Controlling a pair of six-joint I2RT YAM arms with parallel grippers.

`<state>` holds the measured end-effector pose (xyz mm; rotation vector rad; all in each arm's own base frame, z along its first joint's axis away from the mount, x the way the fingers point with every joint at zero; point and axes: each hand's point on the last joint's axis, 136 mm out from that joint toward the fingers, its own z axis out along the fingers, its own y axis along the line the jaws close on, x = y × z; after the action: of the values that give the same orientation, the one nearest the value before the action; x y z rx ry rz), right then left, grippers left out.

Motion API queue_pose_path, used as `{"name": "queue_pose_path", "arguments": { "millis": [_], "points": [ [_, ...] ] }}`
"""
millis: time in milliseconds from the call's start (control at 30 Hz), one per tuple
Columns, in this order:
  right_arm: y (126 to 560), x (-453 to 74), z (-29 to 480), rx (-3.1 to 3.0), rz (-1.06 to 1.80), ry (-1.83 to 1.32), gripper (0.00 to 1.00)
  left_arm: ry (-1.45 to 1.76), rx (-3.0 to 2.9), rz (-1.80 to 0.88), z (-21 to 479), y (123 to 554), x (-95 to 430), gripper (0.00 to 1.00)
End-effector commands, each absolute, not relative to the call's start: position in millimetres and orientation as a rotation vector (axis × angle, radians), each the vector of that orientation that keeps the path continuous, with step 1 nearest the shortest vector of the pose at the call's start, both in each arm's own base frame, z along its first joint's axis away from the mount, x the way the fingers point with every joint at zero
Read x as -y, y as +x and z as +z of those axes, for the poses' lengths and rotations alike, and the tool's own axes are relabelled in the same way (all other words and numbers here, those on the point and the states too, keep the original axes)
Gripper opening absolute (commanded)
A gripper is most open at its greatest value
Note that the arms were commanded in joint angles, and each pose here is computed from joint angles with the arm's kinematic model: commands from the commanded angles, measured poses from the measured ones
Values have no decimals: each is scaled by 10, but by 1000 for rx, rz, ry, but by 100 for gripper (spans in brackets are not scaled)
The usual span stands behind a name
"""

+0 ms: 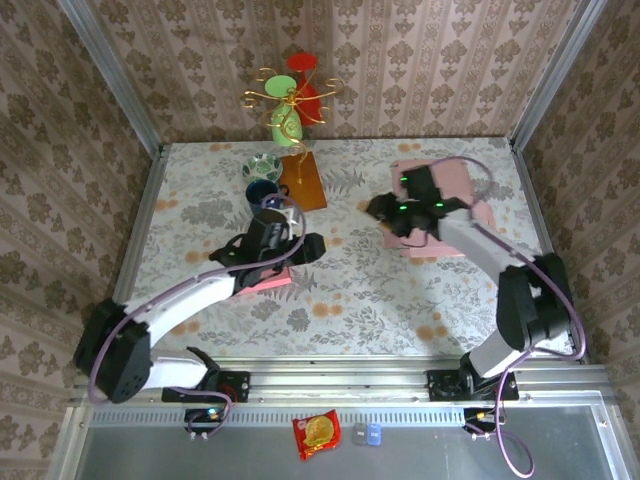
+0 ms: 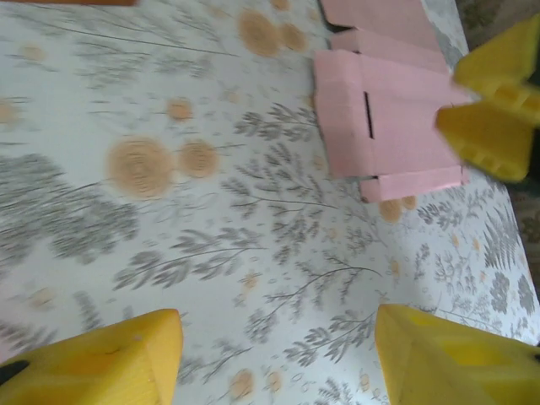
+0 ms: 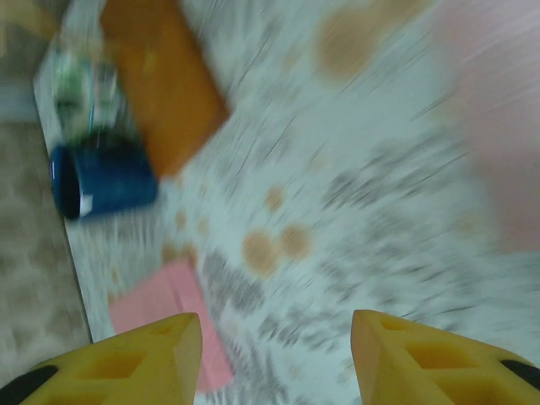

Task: Fold the paper box

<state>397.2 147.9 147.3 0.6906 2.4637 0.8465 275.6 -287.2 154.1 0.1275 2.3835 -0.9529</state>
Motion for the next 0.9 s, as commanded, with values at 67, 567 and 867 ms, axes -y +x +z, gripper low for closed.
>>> {"name": "queue_pose_path", "arguments": {
  "millis": [67, 567, 867],
  "points": [
    [3877, -588, 1000, -2475, 685, 1045, 51, 159, -2298, -1120, 1572, 2945, 3491, 60],
    [3808, -572, 123, -2625, 745, 1350, 49, 51, -2420, -1076, 1179, 3200, 3969, 56],
    [3373, -1316, 68, -2487, 970, 1596, 49, -349, -2567, -1071, 939, 3006, 3665, 56]
  ]
}}
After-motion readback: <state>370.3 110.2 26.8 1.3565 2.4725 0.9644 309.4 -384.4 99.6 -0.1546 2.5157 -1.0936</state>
